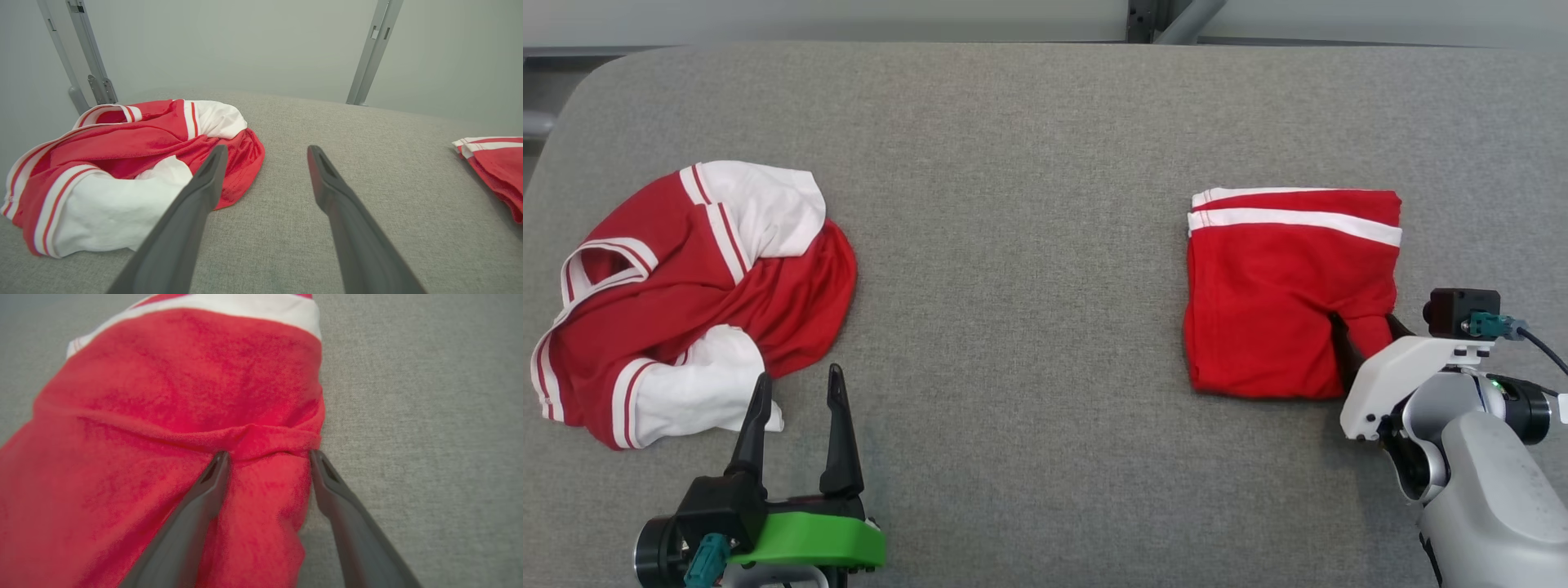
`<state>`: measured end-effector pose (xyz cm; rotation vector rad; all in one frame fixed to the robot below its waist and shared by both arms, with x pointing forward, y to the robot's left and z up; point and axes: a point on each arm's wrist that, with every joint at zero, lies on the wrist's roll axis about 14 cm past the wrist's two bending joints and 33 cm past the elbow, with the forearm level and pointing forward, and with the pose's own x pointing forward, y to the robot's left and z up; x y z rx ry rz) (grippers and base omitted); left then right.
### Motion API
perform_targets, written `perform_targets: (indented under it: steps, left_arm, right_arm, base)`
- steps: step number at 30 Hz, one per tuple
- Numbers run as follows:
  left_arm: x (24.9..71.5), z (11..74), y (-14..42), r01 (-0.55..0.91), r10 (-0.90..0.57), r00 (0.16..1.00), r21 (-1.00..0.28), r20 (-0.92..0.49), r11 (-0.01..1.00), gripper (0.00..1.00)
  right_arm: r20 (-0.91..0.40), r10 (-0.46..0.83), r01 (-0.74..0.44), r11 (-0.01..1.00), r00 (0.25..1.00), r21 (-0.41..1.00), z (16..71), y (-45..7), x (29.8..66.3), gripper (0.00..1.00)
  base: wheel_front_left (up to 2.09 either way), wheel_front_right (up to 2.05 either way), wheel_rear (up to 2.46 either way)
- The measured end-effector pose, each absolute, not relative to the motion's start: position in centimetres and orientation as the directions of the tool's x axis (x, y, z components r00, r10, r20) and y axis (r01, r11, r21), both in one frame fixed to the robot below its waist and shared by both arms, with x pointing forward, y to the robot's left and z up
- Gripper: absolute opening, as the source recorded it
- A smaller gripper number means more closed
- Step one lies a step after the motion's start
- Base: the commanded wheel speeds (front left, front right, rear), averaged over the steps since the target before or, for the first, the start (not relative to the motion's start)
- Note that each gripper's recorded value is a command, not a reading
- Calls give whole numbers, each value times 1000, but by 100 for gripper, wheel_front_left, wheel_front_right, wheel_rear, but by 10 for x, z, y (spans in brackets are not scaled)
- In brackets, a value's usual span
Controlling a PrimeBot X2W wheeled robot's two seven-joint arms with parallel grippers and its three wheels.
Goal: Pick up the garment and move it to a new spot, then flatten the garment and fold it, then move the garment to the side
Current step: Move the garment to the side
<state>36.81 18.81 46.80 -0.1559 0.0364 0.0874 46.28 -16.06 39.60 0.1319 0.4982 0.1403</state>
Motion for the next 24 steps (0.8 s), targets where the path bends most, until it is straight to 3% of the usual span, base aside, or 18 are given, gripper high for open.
perform_targets:
  steps: [3,4,5,13,24]
  left_arm:
    - [368,465,194,-113,105,993,-151,-55,982,100]
    - [368,464,195,-118,111,992,-149,-57,982,100]
    - [368,462,196,-120,112,992,-148,-61,982,100]
    - [389,459,170,-18,10,998,-137,-54,990,100]
    - [440,444,106,242,-246,968,-87,-41,967,100]
  right_arm:
    - [-485,188,-103,975,854,197,386,-152,467,97]
    - [-485,192,-100,973,853,209,384,-150,469,14]
    - [-486,198,-97,970,851,224,383,-148,471,0]
    - [-440,196,-64,953,876,297,398,-155,481,0]
    - [-421,-40,133,972,906,193,403,-264,483,0]
  base:
    - [0,0,0]
    - [0,0,0]
    - [0,0,0]
    - [0,0,0]
    - [0,0,0]
